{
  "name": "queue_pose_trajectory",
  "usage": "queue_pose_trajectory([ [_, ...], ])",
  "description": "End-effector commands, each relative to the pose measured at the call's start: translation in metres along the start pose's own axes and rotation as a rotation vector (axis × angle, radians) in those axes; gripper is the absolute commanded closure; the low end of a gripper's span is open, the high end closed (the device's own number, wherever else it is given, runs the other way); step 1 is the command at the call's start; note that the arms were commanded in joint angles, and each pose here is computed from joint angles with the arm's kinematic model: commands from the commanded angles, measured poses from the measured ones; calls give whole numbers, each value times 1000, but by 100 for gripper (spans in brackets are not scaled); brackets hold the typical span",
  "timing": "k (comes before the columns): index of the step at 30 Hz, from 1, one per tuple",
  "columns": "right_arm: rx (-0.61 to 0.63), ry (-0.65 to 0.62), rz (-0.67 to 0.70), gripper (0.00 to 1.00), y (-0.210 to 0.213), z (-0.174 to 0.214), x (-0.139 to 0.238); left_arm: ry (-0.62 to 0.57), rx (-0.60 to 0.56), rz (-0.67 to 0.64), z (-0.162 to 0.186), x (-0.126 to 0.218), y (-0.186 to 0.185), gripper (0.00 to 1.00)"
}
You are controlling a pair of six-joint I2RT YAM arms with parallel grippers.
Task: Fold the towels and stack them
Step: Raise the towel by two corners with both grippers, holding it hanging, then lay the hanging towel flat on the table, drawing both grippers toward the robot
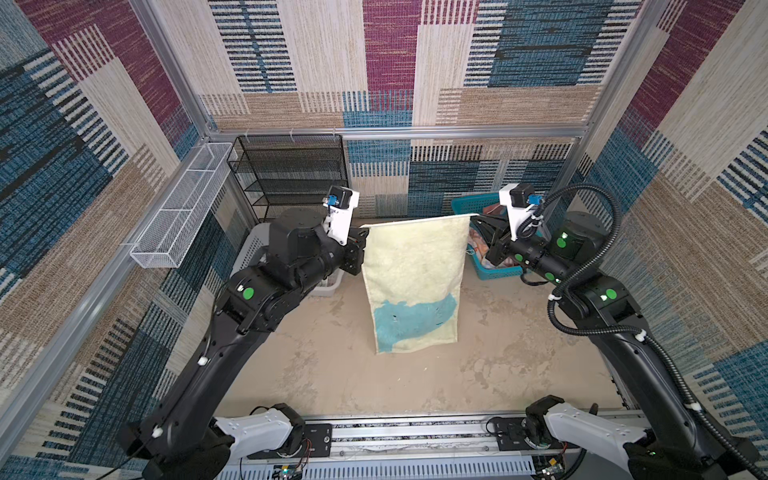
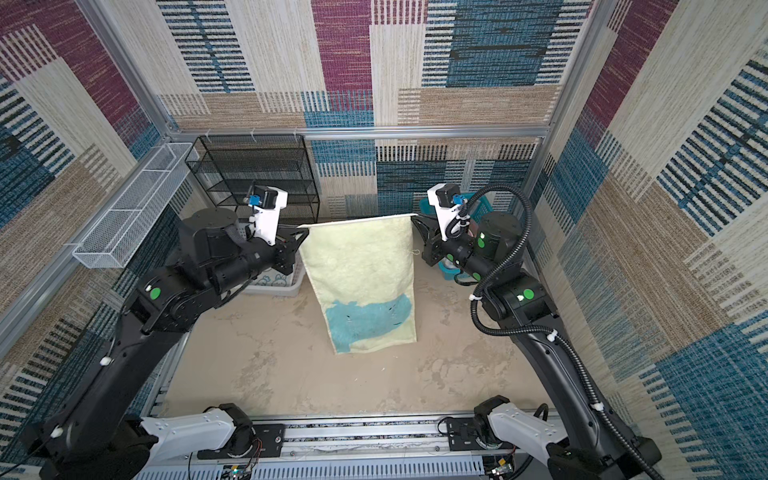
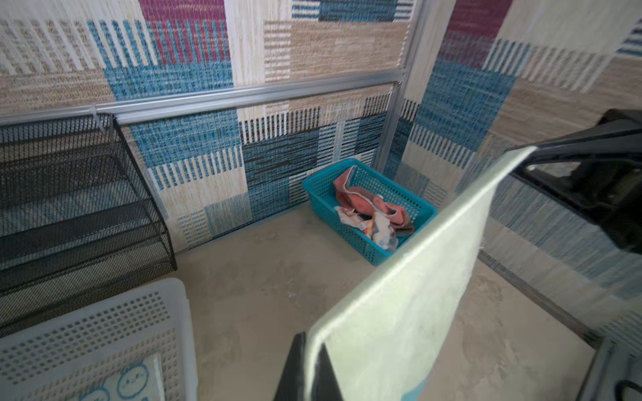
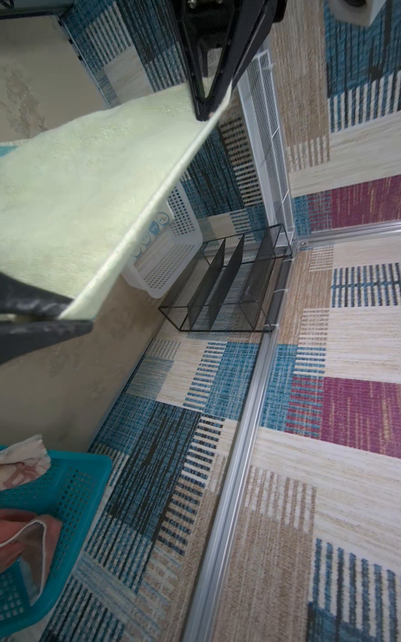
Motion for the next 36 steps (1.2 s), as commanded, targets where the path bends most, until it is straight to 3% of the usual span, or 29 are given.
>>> queue_pose_trajectory([
  [1, -11, 58, 214, 100, -28, 17, -19, 81, -54, -282, 15, -35, 32, 100],
  [9, -39, 190, 311, 100, -67, 88, -86, 187, -137, -461, 41, -149, 62, 100],
  [16, -69, 303, 308, 100, -86, 150, -127, 262, -224, -547, 69, -215, 78, 100],
  [24, -112, 382, 335, 100, -97, 200, -145, 312, -254, -633, 96, -244, 93, 100],
  [36, -116, 345, 316, 100, -113, 196, -180, 304, -214, -671, 89, -258, 116, 100],
])
Point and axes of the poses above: each gripper's point midway between its finger pads, its own x axis back along the fingers, its own y axis along the line the jaws close on, z = x × y, the point moved 7 cm from there along x, back along the fingers, and after that the axes turned 6 degrees about x, right-handed, at the moved point
